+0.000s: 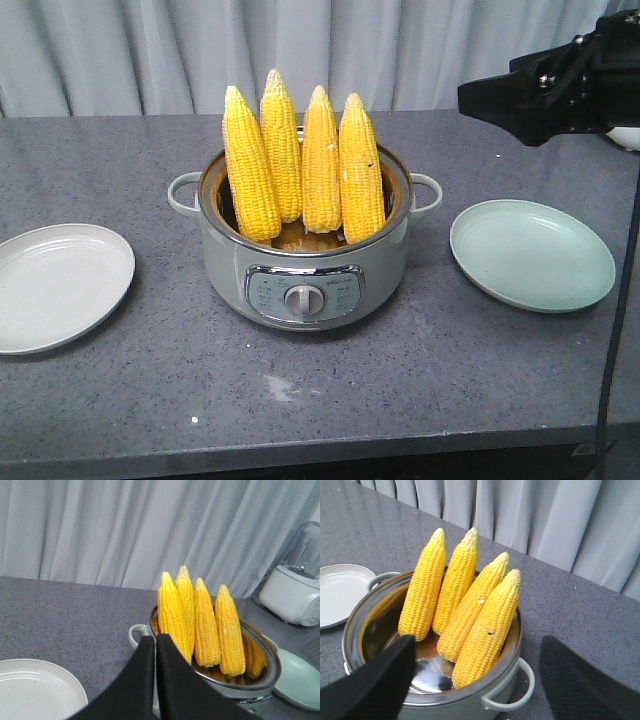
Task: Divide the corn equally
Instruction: 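Reach the right gripper over the pot toward the farthest corn cob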
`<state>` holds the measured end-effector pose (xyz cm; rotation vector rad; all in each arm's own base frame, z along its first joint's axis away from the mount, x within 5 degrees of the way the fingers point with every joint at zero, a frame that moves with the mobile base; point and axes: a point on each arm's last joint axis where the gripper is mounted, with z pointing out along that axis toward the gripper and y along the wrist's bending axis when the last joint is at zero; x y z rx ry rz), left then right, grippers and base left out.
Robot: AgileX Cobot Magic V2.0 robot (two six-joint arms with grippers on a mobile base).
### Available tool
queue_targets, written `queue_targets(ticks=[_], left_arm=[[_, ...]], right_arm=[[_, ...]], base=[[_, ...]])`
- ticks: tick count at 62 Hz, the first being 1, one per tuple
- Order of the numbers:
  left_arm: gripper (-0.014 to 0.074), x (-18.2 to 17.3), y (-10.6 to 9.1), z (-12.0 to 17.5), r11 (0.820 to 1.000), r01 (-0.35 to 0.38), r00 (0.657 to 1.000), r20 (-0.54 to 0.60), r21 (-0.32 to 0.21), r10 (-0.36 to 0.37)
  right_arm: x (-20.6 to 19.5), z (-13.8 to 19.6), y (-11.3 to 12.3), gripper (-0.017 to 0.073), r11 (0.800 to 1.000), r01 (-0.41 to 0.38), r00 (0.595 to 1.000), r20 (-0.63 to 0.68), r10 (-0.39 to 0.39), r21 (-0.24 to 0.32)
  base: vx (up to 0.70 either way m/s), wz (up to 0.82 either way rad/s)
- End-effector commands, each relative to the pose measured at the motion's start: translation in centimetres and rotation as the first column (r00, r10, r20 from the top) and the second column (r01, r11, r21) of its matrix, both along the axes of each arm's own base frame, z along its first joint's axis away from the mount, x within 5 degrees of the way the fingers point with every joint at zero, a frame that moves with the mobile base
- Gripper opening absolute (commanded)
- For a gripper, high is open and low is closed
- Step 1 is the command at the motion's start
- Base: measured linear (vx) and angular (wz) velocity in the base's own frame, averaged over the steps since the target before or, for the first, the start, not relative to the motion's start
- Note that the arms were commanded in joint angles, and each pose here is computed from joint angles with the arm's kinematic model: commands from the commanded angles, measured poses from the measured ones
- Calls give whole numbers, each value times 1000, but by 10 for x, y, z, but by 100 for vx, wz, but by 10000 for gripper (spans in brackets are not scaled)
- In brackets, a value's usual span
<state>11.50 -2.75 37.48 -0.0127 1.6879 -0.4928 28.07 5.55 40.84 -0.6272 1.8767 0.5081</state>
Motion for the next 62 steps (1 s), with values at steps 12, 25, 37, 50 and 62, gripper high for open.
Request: queue_targets(ticks=[12,25,37,50,62], left_arm=[[4,0,1,13,1000,-13,999,44,-28,14],[4,0,1,12,1000,-10,999,41,-27,11],[4,0,1,12,1000,-8,999,40,-29,9],[4,0,0,12,1000,-6,999,39,-28,7],[4,0,0,12,1000,-4,999,37,-29,5]], right_arm=[[11,13,-3,720,998,23,987,157,-15,-52],[6,10,1,662,998,-38,991,124,45,-58],[17,8,5,599,997,-71,988,135,69,10],[59,2,29,596,993,-116,985,132,115,2],[105,-5,46,595,997,-39,995,91,33,64]], base=[[0,0],[0,0],[0,0],[0,0],[0,0]])
